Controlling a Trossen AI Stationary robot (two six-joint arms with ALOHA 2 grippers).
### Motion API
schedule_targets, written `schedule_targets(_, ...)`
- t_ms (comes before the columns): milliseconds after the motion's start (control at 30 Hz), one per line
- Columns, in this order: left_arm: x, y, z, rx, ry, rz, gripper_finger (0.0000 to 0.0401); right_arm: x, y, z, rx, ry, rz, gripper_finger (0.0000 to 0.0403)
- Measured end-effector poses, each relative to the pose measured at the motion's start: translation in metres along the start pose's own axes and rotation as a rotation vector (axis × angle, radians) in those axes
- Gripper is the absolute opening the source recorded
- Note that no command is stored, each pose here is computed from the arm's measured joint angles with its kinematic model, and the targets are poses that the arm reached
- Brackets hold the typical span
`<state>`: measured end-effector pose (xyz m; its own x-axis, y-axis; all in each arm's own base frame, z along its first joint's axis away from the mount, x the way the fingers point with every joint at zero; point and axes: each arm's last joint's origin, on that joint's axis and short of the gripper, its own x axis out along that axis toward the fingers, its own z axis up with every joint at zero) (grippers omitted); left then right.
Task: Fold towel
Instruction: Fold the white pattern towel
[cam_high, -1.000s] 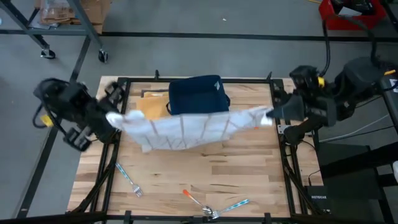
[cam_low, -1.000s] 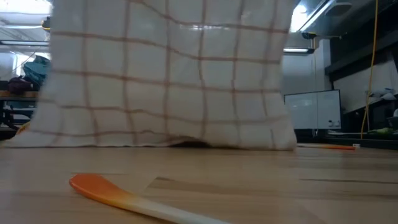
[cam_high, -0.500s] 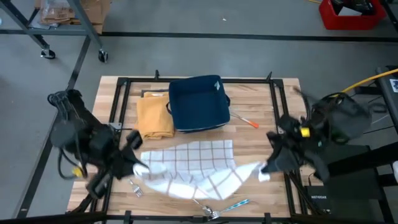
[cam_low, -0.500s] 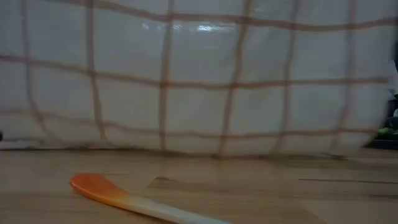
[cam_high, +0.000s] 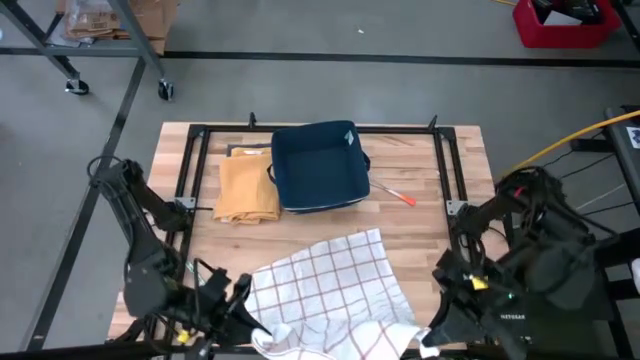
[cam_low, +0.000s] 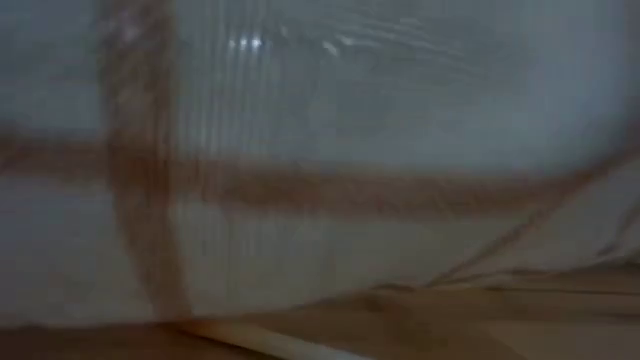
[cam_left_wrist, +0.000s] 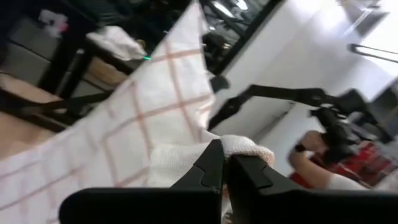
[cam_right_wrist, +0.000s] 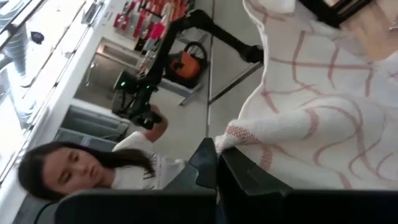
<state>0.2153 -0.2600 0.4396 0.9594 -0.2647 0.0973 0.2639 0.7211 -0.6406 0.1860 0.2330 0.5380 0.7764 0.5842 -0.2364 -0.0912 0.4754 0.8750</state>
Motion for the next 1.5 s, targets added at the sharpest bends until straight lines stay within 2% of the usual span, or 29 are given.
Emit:
schedule_targets(100,0.000,0.001,-0.007,0.028,-0.013,0.071,0.0000,0.008,-0.004,-0.003,-0.002,-0.042,-0.052,0.0001)
schedule_targets(200,-0.005,0.004,-0.014,0.094,-0.007,0.176,0.0000,0.011,-0.012,-0.003,-0.027,-0.100,-0.153,0.0001)
schedule_targets(300,-0.012,0.008,-0.019,0.167,-0.033,0.311,0.0000,0.011,-0.025,0.005,-0.057,-0.171,-0.281,0.0001)
schedule_targets(533,-0.025,0.022,-0.020,0.365,-0.118,0.581,0.0000,0.009,-0.057,0.030,-0.098,-0.217,-0.541,0.0001)
schedule_targets(767,-0.031,0.042,-0.025,0.540,-0.086,0.717,0.0000,-0.002,-0.092,0.061,-0.099,-0.229,-0.816,0.0001)
schedule_targets(867,-0.035,0.054,-0.027,0.594,-0.060,0.766,0.0000,-0.006,-0.102,0.073,-0.096,-0.240,-0.885,0.0001)
schedule_targets(1100,-0.054,0.081,-0.027,0.605,-0.003,0.870,0.0000,-0.001,-0.121,0.098,-0.132,-0.222,-0.967,0.0001)
schedule_targets(1367,-0.078,0.099,-0.024,0.519,0.202,1.012,0.0000,0.019,-0.148,0.120,-0.169,-0.163,-1.070,0.0001)
schedule_targets(1500,-0.079,0.099,-0.025,0.582,0.278,1.011,0.0000,0.028,-0.165,0.134,-0.170,-0.133,-1.124,0.0001)
